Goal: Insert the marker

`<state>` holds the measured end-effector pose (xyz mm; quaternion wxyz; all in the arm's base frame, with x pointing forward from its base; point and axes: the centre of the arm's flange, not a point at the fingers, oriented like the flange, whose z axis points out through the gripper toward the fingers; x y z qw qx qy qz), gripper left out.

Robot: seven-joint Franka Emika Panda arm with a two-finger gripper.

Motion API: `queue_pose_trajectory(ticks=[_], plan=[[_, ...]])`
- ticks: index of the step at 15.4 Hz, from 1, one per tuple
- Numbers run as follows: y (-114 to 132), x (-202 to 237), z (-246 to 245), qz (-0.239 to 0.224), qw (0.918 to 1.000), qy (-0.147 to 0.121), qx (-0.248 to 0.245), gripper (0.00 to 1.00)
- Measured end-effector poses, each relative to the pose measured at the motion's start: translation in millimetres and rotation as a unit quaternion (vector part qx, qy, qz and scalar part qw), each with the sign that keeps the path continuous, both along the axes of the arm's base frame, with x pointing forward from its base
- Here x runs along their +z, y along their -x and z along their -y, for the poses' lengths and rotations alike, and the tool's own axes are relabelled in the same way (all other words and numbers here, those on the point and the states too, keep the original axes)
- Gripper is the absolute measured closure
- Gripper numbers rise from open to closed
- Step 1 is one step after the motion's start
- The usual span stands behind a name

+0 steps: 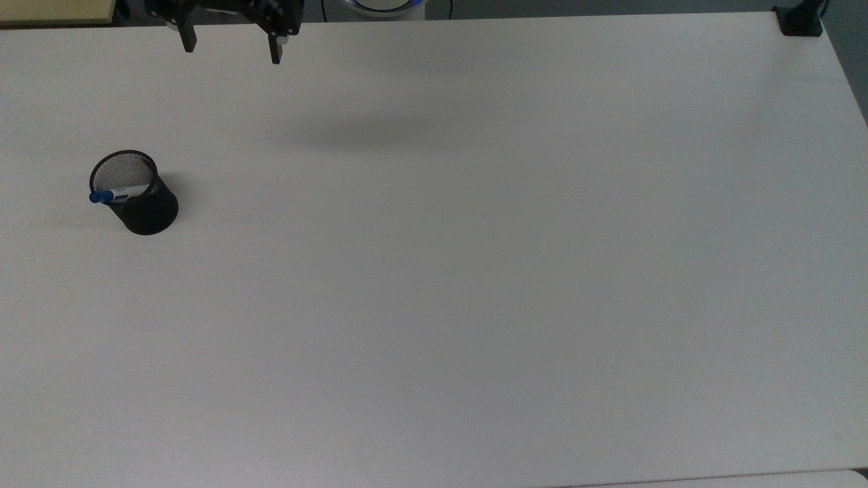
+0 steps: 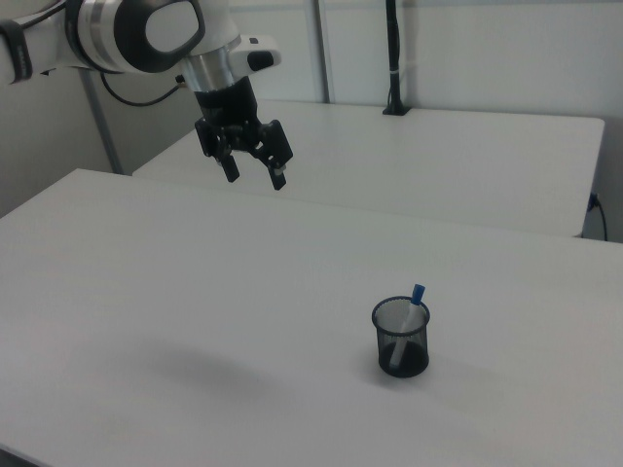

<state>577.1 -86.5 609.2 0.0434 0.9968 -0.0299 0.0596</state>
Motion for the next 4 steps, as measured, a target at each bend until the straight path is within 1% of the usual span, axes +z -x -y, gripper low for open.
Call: queue_pose_trajectory(ticks=[4], plan=[[-0.2, -0.9, -1.9, -0.001, 1.0000, 0.000, 0.002, 0.00]])
